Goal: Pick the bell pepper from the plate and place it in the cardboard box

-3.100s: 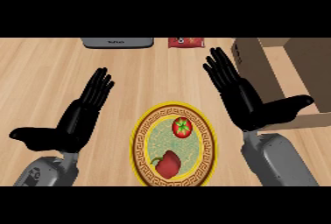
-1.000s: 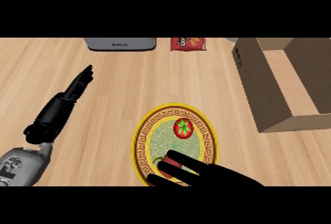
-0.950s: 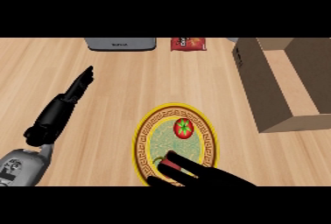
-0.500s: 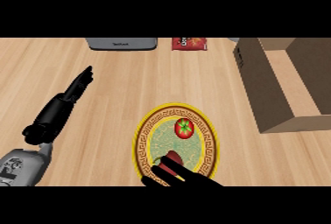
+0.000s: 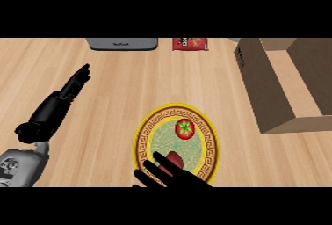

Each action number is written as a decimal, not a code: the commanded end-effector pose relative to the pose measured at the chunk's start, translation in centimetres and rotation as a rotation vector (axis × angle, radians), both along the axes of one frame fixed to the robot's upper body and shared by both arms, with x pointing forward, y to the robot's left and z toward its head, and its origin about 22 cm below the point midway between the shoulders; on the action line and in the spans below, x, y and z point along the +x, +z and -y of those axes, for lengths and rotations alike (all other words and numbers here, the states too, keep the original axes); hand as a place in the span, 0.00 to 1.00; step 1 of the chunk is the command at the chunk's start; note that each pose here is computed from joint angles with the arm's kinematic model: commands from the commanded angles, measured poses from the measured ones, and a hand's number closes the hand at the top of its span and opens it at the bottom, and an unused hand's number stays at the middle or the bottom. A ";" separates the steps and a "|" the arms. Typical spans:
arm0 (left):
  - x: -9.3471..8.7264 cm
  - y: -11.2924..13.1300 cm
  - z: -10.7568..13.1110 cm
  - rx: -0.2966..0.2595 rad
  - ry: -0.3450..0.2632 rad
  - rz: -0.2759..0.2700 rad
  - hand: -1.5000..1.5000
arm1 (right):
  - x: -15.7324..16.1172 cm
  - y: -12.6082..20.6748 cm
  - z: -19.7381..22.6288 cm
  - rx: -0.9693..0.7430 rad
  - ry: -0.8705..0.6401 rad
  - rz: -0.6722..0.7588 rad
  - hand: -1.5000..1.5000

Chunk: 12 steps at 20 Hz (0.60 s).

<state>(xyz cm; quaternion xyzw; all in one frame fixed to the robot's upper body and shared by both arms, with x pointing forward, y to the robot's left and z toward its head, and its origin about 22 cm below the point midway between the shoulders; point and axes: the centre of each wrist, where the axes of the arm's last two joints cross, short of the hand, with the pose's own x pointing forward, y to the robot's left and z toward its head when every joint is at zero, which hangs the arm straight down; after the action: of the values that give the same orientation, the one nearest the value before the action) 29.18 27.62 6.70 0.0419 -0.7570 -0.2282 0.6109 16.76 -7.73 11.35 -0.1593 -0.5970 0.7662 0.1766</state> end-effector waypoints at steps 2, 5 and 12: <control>0.5 -0.4 1.9 -0.006 0.005 -0.013 0.50 | 2.2 0.2 -0.4 -0.045 -0.039 0.029 0.00; 1.0 0.0 1.1 0.006 0.006 -0.006 0.50 | 1.3 -3.3 -0.3 -0.035 -0.043 0.032 0.00; 0.7 0.3 1.8 0.000 0.000 -0.007 0.50 | 2.7 -3.3 -2.0 -0.036 -0.002 -0.017 0.00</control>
<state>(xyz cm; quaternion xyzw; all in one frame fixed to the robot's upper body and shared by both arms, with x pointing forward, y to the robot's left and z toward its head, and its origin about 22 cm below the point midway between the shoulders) 29.49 26.64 6.48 0.0401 -0.7569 -0.2278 0.6112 19.47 -6.48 8.50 -0.1741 -0.5821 0.7740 0.1782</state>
